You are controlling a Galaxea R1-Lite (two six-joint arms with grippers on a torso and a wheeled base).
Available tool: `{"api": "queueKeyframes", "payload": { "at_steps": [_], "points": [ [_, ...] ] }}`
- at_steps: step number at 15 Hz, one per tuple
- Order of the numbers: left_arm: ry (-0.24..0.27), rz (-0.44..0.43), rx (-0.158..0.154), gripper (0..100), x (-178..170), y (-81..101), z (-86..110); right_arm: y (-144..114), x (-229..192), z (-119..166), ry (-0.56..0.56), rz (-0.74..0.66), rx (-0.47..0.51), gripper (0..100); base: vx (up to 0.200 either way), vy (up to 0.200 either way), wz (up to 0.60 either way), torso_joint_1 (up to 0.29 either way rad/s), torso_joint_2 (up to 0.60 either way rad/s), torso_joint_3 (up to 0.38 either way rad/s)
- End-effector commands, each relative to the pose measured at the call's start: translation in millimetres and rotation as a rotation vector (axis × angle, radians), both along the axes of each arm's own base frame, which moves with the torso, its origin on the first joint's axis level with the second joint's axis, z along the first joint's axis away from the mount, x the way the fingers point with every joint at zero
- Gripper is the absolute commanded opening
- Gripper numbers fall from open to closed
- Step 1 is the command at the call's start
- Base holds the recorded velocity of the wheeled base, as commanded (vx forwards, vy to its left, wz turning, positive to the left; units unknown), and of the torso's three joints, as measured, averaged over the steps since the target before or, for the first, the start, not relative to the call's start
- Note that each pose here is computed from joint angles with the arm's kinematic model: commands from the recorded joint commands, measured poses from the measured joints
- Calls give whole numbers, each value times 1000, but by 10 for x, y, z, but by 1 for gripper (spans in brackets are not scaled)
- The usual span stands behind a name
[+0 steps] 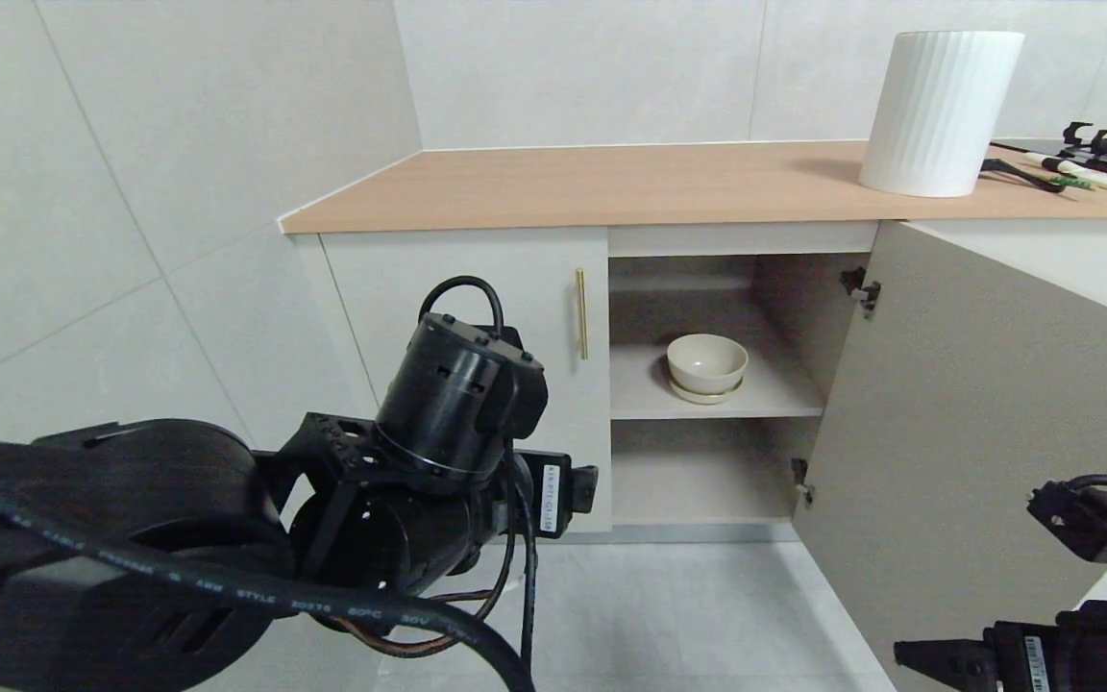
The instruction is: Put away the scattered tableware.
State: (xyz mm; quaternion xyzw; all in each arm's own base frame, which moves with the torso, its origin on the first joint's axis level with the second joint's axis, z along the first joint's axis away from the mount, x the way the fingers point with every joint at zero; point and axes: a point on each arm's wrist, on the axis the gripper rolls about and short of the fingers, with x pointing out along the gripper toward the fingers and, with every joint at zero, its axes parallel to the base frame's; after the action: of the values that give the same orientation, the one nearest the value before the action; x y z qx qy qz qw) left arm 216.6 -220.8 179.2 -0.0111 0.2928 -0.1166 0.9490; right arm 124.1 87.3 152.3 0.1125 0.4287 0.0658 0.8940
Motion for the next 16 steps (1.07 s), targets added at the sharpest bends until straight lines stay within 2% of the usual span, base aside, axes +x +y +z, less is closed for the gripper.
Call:
{"api": "queueKeyframes", "payload": {
  "at_steps": [1, 5, 12, 16],
  "points": [
    [2, 0, 5, 100, 1, -1, -12, -41, -44, -7, -9, -21, 5, 100, 0, -200, 0, 7, 2, 2],
    [5, -3, 9, 100, -6, -1, -21, -54, -55, -22, -10, -43, -2, 100, 0, -200, 0, 6, 4, 1],
    [5, -3, 9, 100, -6, 0, -24, -191, -236, -8, 56, -76, -22, 100, 0, -200, 0, 1, 4, 4],
    [4, 0, 7, 100, -5, 5, -19, -353, -123, 16, 63, -242, -19, 100, 0, -200, 0, 5, -1, 4]
  ]
}}
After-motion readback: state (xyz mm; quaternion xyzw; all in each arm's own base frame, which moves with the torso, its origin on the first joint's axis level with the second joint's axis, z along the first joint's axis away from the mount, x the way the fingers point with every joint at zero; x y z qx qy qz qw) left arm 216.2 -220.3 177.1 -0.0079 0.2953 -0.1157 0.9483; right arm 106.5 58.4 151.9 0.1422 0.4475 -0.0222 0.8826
